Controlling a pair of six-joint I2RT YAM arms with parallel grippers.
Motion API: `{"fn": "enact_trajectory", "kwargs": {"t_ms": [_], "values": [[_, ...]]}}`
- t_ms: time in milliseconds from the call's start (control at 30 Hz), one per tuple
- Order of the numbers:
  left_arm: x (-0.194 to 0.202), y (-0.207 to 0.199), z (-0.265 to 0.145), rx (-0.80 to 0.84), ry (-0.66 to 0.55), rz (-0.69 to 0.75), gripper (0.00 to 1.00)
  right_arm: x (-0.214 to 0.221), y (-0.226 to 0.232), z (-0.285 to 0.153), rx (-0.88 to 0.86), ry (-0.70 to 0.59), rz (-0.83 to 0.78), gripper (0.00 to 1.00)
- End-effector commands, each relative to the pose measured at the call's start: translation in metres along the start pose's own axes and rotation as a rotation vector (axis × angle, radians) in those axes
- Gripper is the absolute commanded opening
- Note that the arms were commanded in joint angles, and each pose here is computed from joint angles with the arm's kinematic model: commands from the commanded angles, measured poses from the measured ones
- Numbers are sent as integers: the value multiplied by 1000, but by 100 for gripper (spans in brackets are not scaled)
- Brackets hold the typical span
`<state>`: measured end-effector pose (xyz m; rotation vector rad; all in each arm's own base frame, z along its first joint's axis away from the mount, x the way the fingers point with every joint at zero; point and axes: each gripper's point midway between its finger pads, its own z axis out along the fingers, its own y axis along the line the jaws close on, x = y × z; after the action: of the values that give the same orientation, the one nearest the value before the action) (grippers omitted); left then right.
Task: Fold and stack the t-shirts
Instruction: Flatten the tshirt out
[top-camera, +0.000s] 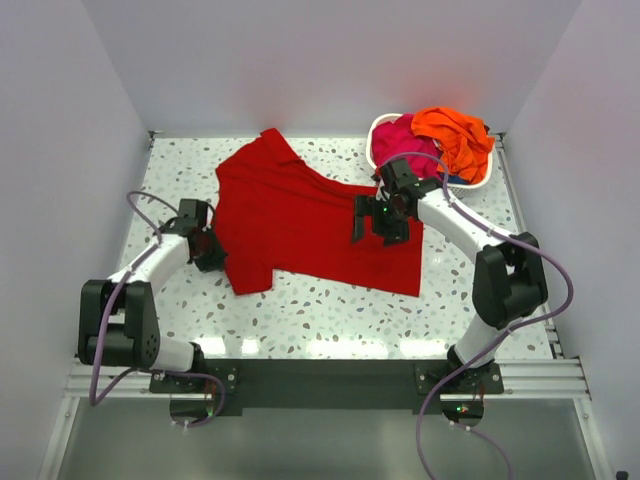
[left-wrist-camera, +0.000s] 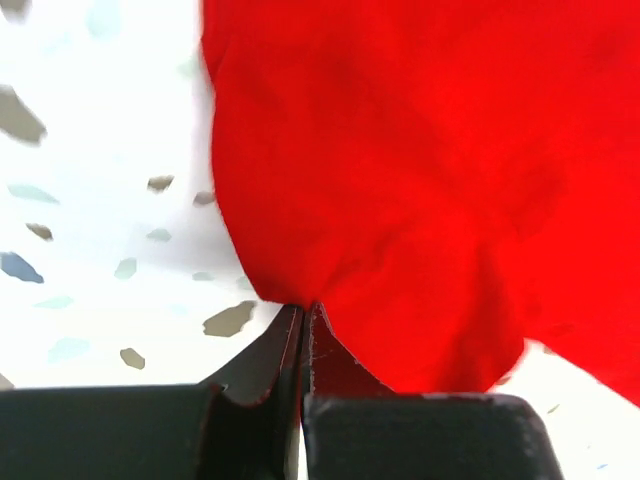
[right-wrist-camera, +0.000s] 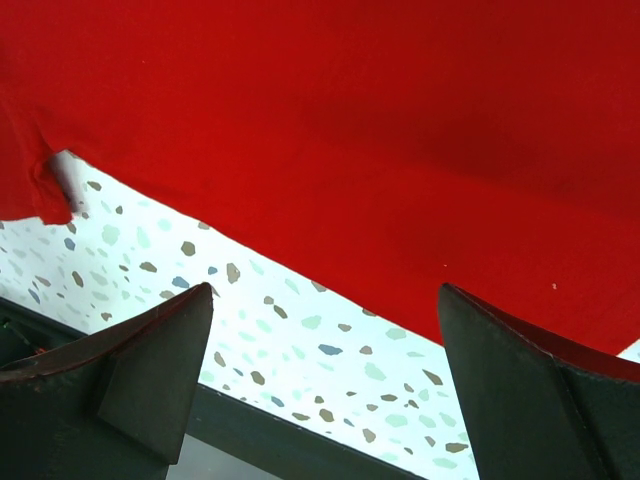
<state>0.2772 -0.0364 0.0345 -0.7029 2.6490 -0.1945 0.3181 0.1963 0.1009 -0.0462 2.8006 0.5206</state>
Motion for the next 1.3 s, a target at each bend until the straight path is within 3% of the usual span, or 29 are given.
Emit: {"fn": "enact_trajectory", "kwargs": {"t_ms": [0, 200, 300, 500, 633, 967, 1267], "values": [[-38, -16, -24, -7, -66, 48, 0, -8, 7, -20, -20, -63, -16, 97], [-61, -32, -35, -44, -33, 133, 0, -10, 7, -18, -15, -63, -12, 97], [-63, -54, -28, -25, -16, 176, 5, -10, 7, -15, -15, -55, -8, 97], [-37, -140, -29, 184, 45, 249, 33, -13, 6, -13, -3, -49, -17, 97], [-26, -164, -34, 269, 72, 238, 44, -15, 7, -12, -5, -48, -19, 97], [-33, -127, -42, 126, -13, 265, 48, -15, 6, -3, -6, -26, -21, 97], [-54, -71, -45, 25, -89, 117, 47, -16, 8, 0, -13, -13, -24, 97]]}}
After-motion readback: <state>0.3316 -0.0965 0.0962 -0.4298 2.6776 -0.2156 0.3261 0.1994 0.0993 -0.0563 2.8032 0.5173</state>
